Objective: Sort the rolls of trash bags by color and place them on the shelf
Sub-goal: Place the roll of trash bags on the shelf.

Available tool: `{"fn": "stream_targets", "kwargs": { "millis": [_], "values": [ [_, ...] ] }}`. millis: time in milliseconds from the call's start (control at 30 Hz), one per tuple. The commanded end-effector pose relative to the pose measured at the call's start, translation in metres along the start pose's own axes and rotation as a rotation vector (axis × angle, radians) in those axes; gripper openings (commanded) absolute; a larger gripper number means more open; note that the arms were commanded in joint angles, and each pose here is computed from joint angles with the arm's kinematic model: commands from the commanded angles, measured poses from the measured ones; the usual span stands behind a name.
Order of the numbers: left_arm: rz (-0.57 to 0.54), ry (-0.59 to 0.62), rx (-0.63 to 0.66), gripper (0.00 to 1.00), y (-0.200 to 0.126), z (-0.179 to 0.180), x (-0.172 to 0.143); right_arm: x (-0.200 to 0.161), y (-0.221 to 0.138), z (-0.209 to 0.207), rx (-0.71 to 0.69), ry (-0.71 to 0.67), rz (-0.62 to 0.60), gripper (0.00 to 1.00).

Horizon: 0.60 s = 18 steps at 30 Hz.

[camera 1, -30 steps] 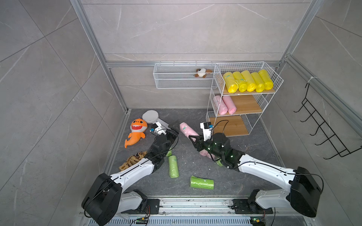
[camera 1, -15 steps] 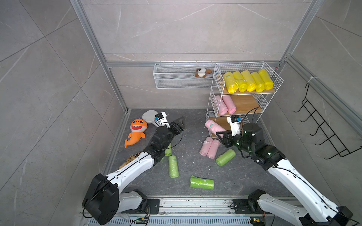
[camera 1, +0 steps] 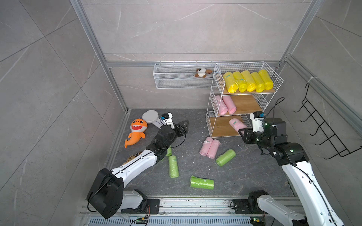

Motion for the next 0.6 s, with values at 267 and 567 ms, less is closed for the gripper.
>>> {"fn": "stream_targets", "kwargs": {
  "millis": [267, 567],
  "values": [
    [0.083, 0.049, -0.155, 0.81, 0.004, -0.025, 0.004, 0.047, 0.012, -0.042, -0.073, 0.105, -0.164, 0.29],
    [0.177, 0.054, -0.207, 0.81, 0.012, -0.029, -0.005, 0.068, 0.047, -0.051, -0.052, 0.103, -0.332, 0.29]
  ]
}}
Point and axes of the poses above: each gripper's point midway between its finger pads, its own y axis out along the fingers, its own z axis along the line the jaws close on, x = y × z, the point moved 9 cm from there along -y, back along the fingers, and after that the axes turned 6 degrees about -y, right-handed, at the moved point
